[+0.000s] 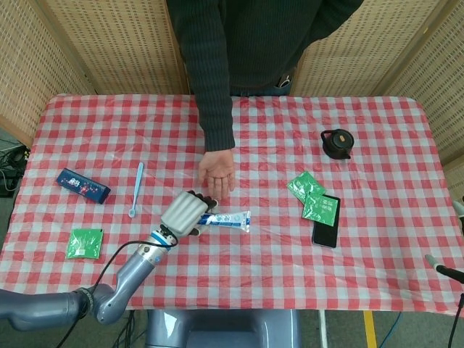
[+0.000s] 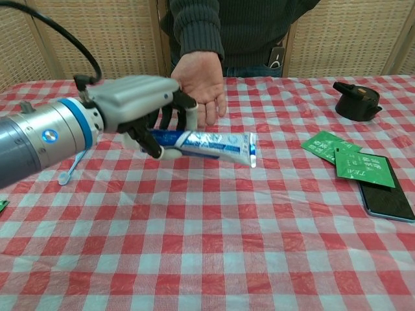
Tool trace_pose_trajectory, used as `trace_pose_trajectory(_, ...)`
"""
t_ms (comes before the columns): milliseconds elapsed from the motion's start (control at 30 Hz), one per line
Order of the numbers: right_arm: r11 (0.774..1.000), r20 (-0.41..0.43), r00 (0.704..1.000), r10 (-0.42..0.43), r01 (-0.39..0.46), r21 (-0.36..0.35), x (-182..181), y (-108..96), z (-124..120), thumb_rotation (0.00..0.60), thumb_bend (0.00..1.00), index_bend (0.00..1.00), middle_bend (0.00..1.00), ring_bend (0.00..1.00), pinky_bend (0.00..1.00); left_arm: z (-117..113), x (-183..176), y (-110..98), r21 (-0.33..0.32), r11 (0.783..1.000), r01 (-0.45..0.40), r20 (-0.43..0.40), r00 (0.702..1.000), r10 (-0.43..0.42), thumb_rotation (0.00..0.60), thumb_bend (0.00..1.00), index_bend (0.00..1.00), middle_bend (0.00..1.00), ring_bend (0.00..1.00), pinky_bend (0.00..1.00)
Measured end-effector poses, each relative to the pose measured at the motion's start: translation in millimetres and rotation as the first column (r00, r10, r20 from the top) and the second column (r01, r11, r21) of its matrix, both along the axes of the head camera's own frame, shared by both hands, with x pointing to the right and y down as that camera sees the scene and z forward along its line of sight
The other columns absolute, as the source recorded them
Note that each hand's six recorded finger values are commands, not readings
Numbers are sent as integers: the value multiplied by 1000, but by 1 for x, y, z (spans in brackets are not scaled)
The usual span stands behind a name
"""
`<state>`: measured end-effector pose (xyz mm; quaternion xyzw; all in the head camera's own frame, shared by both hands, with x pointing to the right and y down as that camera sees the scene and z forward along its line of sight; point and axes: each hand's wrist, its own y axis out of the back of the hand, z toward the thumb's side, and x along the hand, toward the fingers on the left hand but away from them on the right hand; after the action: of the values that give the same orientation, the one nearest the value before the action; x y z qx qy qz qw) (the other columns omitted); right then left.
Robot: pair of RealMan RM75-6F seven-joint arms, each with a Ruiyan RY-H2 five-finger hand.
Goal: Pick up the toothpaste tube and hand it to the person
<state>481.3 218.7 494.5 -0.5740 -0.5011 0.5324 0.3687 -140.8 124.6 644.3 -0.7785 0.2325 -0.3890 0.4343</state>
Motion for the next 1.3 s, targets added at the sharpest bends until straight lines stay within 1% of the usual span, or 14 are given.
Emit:
trace_pose_trajectory(133, 1000, 3, 1000, 1, -1, -1, 0, 0, 0, 600, 0, 0, 0, 0, 0, -21, -13, -22, 33, 997, 67, -40, 997, -65, 600, 375, 697, 526, 549, 556)
trace_pose_trajectory(233, 1000, 4, 1000, 0, 0, -3, 1, 0, 0, 600, 0, 0, 0, 0, 0, -28, -21, -38, 56, 993, 108, -44, 993, -106, 600, 373, 697, 526, 549, 556)
trace_pose_trajectory(433, 1000, 7, 1000, 4, -4, -6, 1, -1, 1, 600, 0, 0, 0, 0, 0, -27, -28, -65, 66, 976, 207, -28, 978, -205, 600, 366, 693, 526, 549, 556)
trace_pose_trajectory(533, 1000, 8, 1000, 8, -8, -9, 3, -2, 2, 600, 0, 0, 0, 0, 0, -21, -24, -74, 72, 971, 229, -10, 973, -229, 600, 348, 678, 519, 548, 554)
trace_pose_trajectory(600, 1000, 7, 1000, 11, -11, -10, 4, -3, 2, 600, 0, 0, 0, 0, 0, -17, -18, -78, 78, 971, 228, 1, 974, -228, 600, 255, 589, 443, 495, 529)
trace_pose_trajectory(633, 1000, 8, 1000, 13, -13, -10, 5, -3, 2, 600, 0, 0, 0, 0, 0, -14, -14, -79, 77, 971, 225, 5, 974, -227, 600, 159, 467, 341, 405, 475)
trace_pose_trajectory(667, 1000, 9, 1000, 14, -14, -9, 5, -3, 2, 600, 0, 0, 0, 0, 0, -12, -11, -80, 71, 972, 223, 5, 975, -224, 600, 95, 367, 258, 323, 421)
trace_pose_trajectory(700, 1000, 10, 1000, 15, -15, -9, 5, -3, 1, 600, 0, 0, 0, 0, 0, -12, -9, -79, 63, 973, 220, 1, 975, -221, 600, 30, 212, 135, 195, 321)
trace_pose_trajectory(733, 1000, 10, 1000, 17, -17, -8, 6, -4, 1, 600, 0, 0, 0, 0, 0, -12, -7, -78, 52, 974, 219, -9, 976, -219, 600, 3, 92, 51, 90, 214)
trace_pose_trajectory(767, 1000, 10, 1000, 19, -19, -7, 6, -4, 1, 600, 0, 0, 0, 0, 0, -12, -6, -78, 43, 975, 219, -21, 976, -218, 600, 0, 27, 10, 30, 127)
trace_pose_trajectory(867, 1000, 12, 1000, 20, -20, -10, 7, -3, 1, 600, 0, 0, 0, 0, 0, -18, -2, -76, 21, 976, 217, -79, 974, -215, 600, 0, 0, 0, 0, 8)
trace_pose_trajectory(967, 1000, 13, 1000, 17, -16, -9, 6, -3, 0, 600, 0, 0, 0, 0, 0, -28, 1, -74, 22, 978, 209, -141, 969, -204, 600, 0, 0, 0, 0, 0)
trace_pose_trajectory(1167, 1000, 14, 1000, 10, -10, -7, 4, -2, 0, 600, 0, 0, 0, 0, 0, -56, -5, -75, 63, 977, 204, -225, 956, -186, 600, 0, 0, 0, 0, 0)
trace_pose_trajectory(1300, 1000, 13, 1000, 5, -5, -10, 2, -1, 0, 600, 0, 0, 0, 0, 0, -80, -15, -77, 115, 972, 206, -269, 948, -169, 600, 0, 0, 0, 0, 0)
